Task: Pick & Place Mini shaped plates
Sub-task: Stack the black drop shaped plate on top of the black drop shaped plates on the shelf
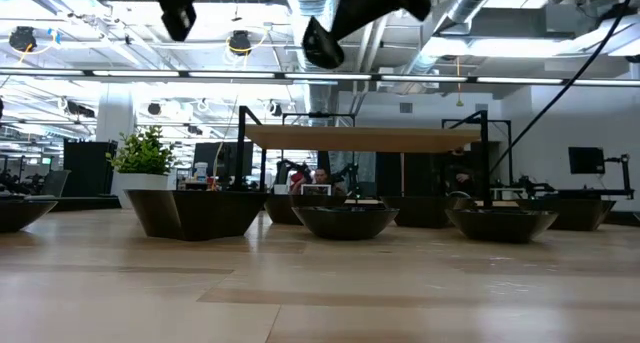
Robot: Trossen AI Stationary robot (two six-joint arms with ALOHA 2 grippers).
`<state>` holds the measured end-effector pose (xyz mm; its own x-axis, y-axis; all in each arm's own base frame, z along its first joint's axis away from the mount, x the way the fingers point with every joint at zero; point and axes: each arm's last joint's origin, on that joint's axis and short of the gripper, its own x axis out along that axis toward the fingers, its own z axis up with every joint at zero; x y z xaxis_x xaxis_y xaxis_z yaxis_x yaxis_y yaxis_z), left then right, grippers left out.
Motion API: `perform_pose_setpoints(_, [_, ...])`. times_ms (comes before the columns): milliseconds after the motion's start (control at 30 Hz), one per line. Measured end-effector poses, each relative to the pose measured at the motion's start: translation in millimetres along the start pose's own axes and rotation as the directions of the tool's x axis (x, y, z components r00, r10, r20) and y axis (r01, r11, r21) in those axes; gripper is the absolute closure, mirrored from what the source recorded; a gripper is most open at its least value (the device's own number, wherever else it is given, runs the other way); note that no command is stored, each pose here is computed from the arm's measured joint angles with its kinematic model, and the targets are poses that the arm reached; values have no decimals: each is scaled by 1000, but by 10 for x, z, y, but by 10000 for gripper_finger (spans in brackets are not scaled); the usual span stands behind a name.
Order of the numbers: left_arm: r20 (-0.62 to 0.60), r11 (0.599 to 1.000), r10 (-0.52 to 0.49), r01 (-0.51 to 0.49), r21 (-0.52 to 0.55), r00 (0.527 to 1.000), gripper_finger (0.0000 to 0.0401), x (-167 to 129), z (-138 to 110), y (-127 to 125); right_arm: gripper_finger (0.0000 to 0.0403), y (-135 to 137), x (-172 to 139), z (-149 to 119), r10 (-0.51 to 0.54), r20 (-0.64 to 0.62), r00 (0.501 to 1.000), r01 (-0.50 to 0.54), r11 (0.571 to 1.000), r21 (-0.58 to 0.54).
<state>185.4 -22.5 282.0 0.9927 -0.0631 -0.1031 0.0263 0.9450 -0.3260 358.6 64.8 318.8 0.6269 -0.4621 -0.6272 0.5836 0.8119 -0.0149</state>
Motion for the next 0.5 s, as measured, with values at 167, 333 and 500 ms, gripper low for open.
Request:
perform_pose_setpoints(167, [-26,995,86,-85,53,996,279,126,-80,42,403,-49,69,154,-15,99,995,15,1000,-1])
perform_pose_setpoints(333, [24,984,144,-146,105,989,271,181,-66,59,403,-86,106,258,-37,169,985,41,999,-17])
perform_pose_setpoints(500, [109,937,273,-290,194,956,243,169,-17,89,403,-137,145,348,-57,218,974,66,997,-32])
